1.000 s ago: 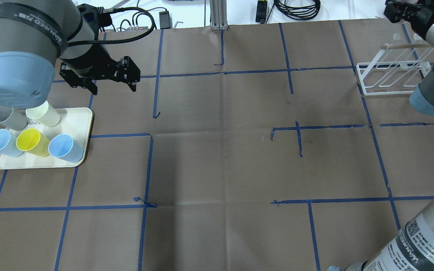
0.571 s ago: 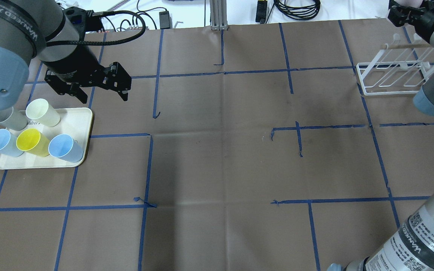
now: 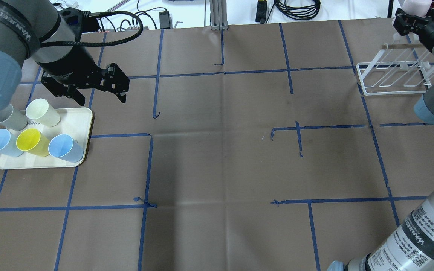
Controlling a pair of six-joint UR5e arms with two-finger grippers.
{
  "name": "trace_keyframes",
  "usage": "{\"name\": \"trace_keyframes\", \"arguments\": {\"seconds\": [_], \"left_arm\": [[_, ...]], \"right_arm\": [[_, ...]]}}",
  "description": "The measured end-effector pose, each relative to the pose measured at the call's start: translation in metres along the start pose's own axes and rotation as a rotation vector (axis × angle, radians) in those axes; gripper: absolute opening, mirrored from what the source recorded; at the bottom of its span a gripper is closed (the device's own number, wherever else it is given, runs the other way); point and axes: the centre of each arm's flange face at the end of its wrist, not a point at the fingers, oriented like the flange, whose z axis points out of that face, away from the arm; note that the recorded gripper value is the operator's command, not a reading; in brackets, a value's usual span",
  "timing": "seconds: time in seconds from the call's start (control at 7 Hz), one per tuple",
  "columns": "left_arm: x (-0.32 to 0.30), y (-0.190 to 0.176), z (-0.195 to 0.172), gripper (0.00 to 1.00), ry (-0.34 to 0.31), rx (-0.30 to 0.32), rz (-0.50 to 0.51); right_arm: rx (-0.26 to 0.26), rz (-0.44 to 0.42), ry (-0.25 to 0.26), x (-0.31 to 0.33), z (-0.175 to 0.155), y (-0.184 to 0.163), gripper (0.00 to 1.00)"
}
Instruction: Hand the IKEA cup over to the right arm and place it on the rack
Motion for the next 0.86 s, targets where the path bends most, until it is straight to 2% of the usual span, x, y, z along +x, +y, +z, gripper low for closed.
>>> {"name": "trace_keyframes", "arguments": {"seconds": [0.86], "left_arm": [[-0.002, 0.001, 0.001, 0.99, 0.0, -0.003, -0.003]], "right_arm": [[-0.026, 0.018, -0.006, 0.001, 0.011, 0.029, 0.32]]}}
